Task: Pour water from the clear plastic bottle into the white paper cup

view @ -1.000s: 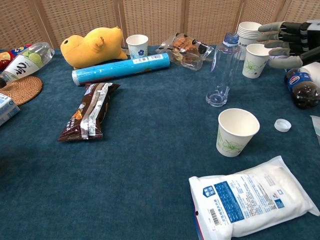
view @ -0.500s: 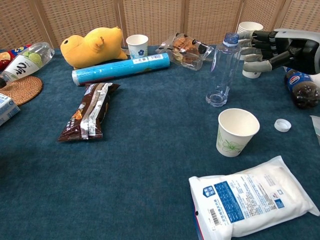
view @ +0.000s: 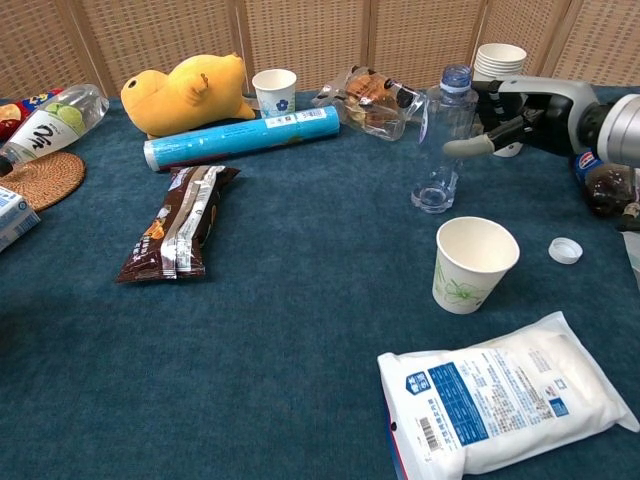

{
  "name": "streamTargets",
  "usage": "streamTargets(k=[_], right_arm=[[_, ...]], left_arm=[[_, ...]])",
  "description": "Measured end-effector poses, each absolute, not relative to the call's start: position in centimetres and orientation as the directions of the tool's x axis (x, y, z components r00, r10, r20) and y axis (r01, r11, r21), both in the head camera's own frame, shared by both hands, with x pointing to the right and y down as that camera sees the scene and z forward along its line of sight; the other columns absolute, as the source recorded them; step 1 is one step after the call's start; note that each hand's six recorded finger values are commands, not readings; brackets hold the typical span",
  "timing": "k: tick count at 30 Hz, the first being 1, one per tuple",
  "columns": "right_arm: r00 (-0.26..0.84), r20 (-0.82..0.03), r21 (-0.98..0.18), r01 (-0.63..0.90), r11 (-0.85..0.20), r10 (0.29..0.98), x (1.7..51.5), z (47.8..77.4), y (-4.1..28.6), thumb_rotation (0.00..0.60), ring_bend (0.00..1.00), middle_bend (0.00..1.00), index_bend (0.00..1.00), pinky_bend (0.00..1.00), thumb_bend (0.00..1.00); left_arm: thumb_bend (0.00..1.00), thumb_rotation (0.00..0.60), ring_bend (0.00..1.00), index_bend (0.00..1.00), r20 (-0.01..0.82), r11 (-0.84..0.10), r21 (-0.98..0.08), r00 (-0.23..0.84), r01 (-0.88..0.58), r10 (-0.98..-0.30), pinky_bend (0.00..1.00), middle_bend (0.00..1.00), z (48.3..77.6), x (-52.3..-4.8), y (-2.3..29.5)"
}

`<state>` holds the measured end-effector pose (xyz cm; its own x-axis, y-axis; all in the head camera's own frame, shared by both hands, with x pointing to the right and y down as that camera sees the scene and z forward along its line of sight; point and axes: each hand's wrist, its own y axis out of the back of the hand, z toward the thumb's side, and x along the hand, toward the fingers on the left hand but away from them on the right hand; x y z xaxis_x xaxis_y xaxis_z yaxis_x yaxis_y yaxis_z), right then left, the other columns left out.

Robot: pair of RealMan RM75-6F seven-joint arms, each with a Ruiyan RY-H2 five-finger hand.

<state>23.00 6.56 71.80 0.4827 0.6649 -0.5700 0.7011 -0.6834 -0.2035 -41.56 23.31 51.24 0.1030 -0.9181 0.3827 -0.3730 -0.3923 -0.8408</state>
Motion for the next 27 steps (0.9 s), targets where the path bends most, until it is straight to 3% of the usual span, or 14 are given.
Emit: streamTargets(k=[10, 13, 15, 18, 21, 27], right_arm=[[0.475, -0.591, -0.183, 0.708, -0.682, 0.652, 21.8, 73.3, 6.2, 0.600, 0.00, 0.02, 0.01, 0.00, 0.25], [0.460, -0.600, -0.171, 0.725, -0.667, 0.654, 21.7, 73.7, 6.0, 0.600, 0.04, 0.14, 0.14, 0.12, 0.22], [0.450, -0.607, -0.166, 0.734, -0.658, 0.655, 21.7, 74.1, 5.8, 0.600, 0.17, 0.30, 0.26, 0.24, 0.22], [0.439, -0.613, -0.146, 0.754, -0.640, 0.657, 21.5, 74.5, 5.7, 0.600, 0.31, 0.42, 0.36, 0.37, 0.22], [0.428, -0.614, -0.144, 0.765, -0.627, 0.663, 21.4, 74.8, 5.6, 0.600, 0.39, 0.48, 0.44, 0.44, 0.22], [0.420, -0.613, -0.142, 0.775, -0.616, 0.669, 21.4, 75.1, 5.5, 0.600, 0.44, 0.53, 0.50, 0.47, 0.22]], left_arm=[[0.47, 0.231, 0.00, 0.07, 0.380, -0.383, -0.846, 0.085, -0.370, -0.921, 0.00, 0.05, 51.1, -42.0, 23.5], [0.46, 0.229, 0.00, 0.08, 0.379, -0.379, -0.848, 0.077, -0.370, -0.922, 0.00, 0.05, 51.0, -42.3, 23.6], [0.46, 0.228, 0.00, 0.07, 0.381, -0.380, -0.848, 0.072, -0.369, -0.922, 0.00, 0.05, 51.0, -42.4, 23.7], [0.46, 0.230, 0.00, 0.07, 0.385, -0.381, -0.848, 0.066, -0.368, -0.921, 0.00, 0.05, 51.0, -42.5, 23.8], [0.46, 0.230, 0.00, 0.07, 0.380, -0.375, -0.851, 0.061, -0.368, -0.923, 0.00, 0.05, 50.9, -42.6, 23.8], [0.46, 0.232, 0.00, 0.07, 0.381, -0.375, -0.852, 0.058, -0.366, -0.923, 0.00, 0.05, 51.0, -42.8, 23.8]])
